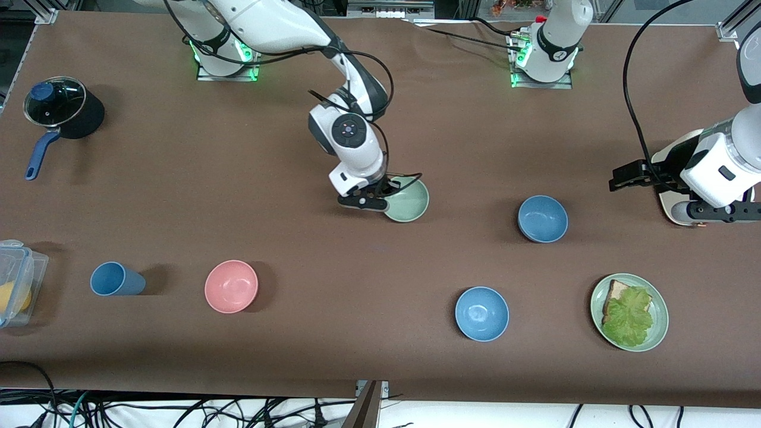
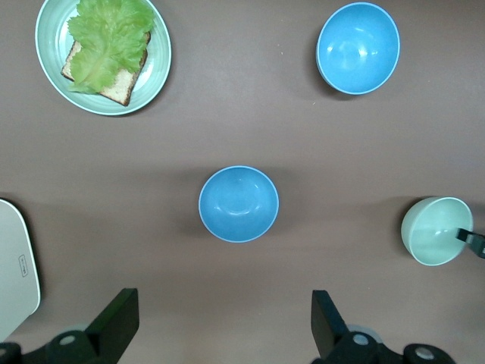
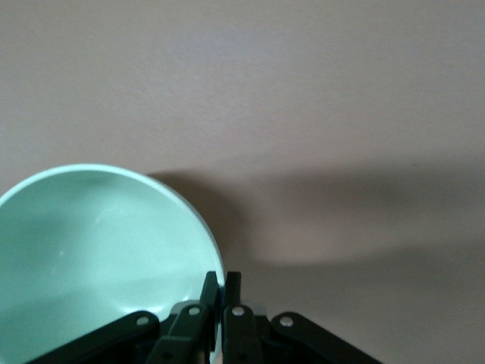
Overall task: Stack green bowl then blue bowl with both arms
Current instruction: 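Slide the green bowl toward the table middle and open the right gripper, then retract the right gripper while the left gripper reaches the blue bowl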
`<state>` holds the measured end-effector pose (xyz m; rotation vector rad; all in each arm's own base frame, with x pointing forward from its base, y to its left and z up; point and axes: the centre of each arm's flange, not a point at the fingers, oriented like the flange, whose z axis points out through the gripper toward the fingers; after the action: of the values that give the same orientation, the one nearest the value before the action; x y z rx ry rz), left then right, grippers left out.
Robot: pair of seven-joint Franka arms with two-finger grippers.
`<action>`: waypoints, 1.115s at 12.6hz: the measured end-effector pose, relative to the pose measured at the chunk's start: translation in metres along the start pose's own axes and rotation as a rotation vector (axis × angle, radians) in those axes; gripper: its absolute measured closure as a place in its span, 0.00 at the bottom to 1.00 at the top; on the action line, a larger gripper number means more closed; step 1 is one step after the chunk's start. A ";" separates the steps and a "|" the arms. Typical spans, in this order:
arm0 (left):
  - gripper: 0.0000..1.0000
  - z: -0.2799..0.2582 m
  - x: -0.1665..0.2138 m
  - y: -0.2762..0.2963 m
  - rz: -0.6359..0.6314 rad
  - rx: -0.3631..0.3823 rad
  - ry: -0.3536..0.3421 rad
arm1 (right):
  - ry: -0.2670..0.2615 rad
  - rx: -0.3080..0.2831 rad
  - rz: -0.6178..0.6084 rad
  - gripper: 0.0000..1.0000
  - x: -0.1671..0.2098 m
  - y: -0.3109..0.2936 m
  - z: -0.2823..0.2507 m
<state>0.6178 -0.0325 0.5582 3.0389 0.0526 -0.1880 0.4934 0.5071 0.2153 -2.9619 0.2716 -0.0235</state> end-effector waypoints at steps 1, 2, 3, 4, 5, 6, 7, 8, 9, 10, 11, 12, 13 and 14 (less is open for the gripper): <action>0.00 0.000 0.000 0.000 -0.001 0.000 -0.001 | 0.006 0.004 0.003 0.95 0.003 -0.001 -0.002; 0.00 0.001 0.000 -0.001 -0.001 0.000 -0.002 | 0.011 0.003 0.010 0.89 0.007 0.001 -0.003; 0.00 0.003 0.000 -0.001 -0.002 0.000 -0.006 | 0.021 0.005 0.020 0.78 0.016 0.005 -0.006; 0.00 0.010 0.001 -0.002 -0.004 0.001 -0.019 | 0.031 0.008 0.037 0.67 0.031 0.010 -0.017; 0.00 0.023 0.002 -0.003 -0.006 0.002 -0.035 | 0.034 0.005 0.046 0.56 0.050 0.019 -0.036; 0.00 0.037 0.005 -0.005 -0.010 0.003 -0.046 | 0.030 -0.002 0.039 0.44 0.073 0.033 -0.064; 0.00 0.053 0.008 -0.006 -0.013 0.003 -0.056 | 0.024 -0.011 0.016 0.33 0.099 0.056 -0.100; 0.00 0.068 0.011 -0.008 -0.016 0.004 -0.068 | 0.024 -0.015 -0.016 0.22 0.126 0.088 -0.140; 0.00 0.083 0.014 -0.010 -0.021 0.005 -0.076 | 0.025 -0.017 -0.046 0.12 0.150 0.131 -0.180; 0.00 0.099 0.017 -0.014 -0.029 0.004 -0.076 | 0.026 -0.021 -0.073 0.00 0.169 0.185 -0.217; 0.00 0.117 0.022 -0.020 -0.023 0.003 -0.070 | 0.019 -0.026 -0.103 0.00 0.178 0.241 -0.249; 0.00 0.140 0.026 -0.026 0.004 0.002 -0.063 | -0.001 -0.033 -0.135 0.00 0.177 0.294 -0.274; 0.00 0.165 0.029 -0.032 0.034 0.002 -0.058 | -0.026 -0.037 -0.149 0.00 0.171 0.336 -0.295; 0.00 0.189 0.030 -0.040 0.048 0.002 -0.055 | -0.047 -0.037 -0.150 0.00 0.162 0.366 -0.313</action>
<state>0.6228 -0.0107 0.3641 3.0313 -0.0244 -0.2671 0.5776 0.0716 0.4633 -3.0077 0.0443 0.0326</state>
